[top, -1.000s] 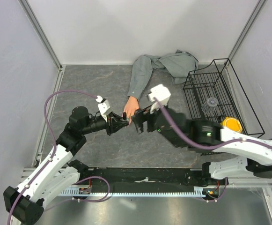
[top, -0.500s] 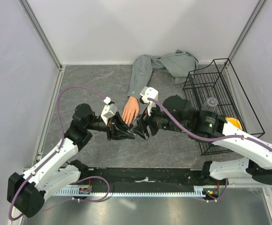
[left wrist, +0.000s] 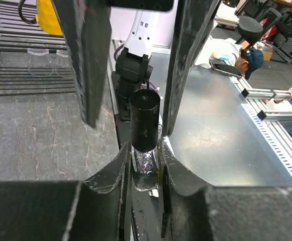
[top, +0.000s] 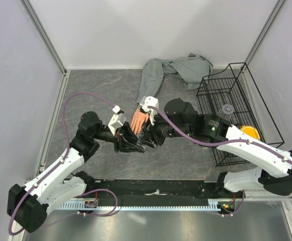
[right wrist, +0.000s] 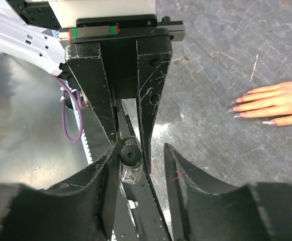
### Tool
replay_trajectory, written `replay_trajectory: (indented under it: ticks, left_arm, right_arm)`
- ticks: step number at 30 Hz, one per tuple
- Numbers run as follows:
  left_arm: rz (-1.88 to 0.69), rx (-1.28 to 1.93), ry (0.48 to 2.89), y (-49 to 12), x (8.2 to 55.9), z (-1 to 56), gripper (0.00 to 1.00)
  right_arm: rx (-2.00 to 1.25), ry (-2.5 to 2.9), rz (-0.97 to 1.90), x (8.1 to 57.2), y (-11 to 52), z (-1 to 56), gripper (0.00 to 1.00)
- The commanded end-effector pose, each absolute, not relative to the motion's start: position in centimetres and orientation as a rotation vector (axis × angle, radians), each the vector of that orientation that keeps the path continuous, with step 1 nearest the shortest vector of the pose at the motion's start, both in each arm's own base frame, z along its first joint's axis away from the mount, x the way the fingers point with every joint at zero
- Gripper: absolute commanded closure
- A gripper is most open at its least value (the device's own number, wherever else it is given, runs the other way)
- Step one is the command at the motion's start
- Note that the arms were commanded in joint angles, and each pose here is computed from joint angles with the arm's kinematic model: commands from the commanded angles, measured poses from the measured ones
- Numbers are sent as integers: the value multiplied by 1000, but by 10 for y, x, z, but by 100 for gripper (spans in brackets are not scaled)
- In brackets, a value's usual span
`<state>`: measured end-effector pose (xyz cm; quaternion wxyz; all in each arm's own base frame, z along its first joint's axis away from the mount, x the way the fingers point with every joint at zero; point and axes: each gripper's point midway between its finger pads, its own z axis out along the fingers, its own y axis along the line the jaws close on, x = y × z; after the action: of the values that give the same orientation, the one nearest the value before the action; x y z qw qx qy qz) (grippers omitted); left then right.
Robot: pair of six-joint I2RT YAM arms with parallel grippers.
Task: Paint the nails
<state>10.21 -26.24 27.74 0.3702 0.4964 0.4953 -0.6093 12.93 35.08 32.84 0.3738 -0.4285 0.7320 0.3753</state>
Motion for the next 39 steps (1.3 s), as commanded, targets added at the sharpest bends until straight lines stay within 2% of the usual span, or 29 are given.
replay_trajectory:
  ticks: [1,2,3,5,6,10,11,12,14,16,19,23,24,25,26,28,29,31,32,34,35,39]
  left_arm:
    - [-1566,1291,1225,-262,98,286,98]
    - [-1560,1282,1233,-263,99,286,98]
    - [-1548,1278,1232,-263,101,286,98]
    - [-1468,1250,1222,-264,110,289,98]
    - [-1452,1225,1280,-264,114,283,98]
    - [-1202,1047,1407,-256,159,278,98]
    - [-1083,935,1462,-248,183,277,98]
    - [-1023,875,1519,-241,195,270,98]
    - [-889,763,1549,-224,218,273,98]
    - [-843,744,1530,-218,221,278,98]
    - [-818,725,1515,-213,219,278,98]
    - [-843,755,1505,-216,214,278,98]
    - [-854,768,1503,-218,213,278,98]
    - [-882,795,1493,-221,209,279,98]
    - [-902,813,1489,-224,206,279,98]
    - [-971,873,1473,-231,196,277,98]
    - [-1002,898,1463,-234,191,277,98]
    - [-1103,978,1430,-243,176,278,98]
    - [-1141,1006,1415,-246,170,279,98]
    - [-1272,1086,1386,-252,152,279,98]
    - [-1310,1117,1344,-255,147,283,98]
    - [-1495,1211,1256,-256,117,290,98]
  right_arm:
    - [-1126,1819,1004,127,358,342,58]
    - [-1128,1822,1003,127,358,341,61]
    - [-1128,1826,1002,127,359,339,71]
    - [-1126,1835,1009,127,360,338,84]
    - [-1120,1843,1007,127,360,337,100]
    - [-916,1948,863,155,352,327,100]
    - [-785,2004,835,161,351,325,100]
    - [-509,1991,551,200,324,327,100]
    - [-268,1998,459,187,326,314,100]
    - [-149,1896,349,179,336,309,100]
    - [-131,1875,234,182,356,288,100]
    - [-156,1879,266,180,365,299,100]
    - [-162,1862,298,180,361,311,96]
    - [-183,1872,315,178,359,310,88]
    - [-202,1878,328,177,356,313,69]
    - [-263,1874,340,179,342,326,52]
    - [-321,1891,376,174,341,326,39]
    - [-404,1895,425,175,326,338,30]
    - [-484,1919,513,165,330,337,22]
    - [-585,1894,598,167,317,349,18]
    - [-686,1881,749,156,321,356,19]
    - [-985,1797,955,123,334,361,23]
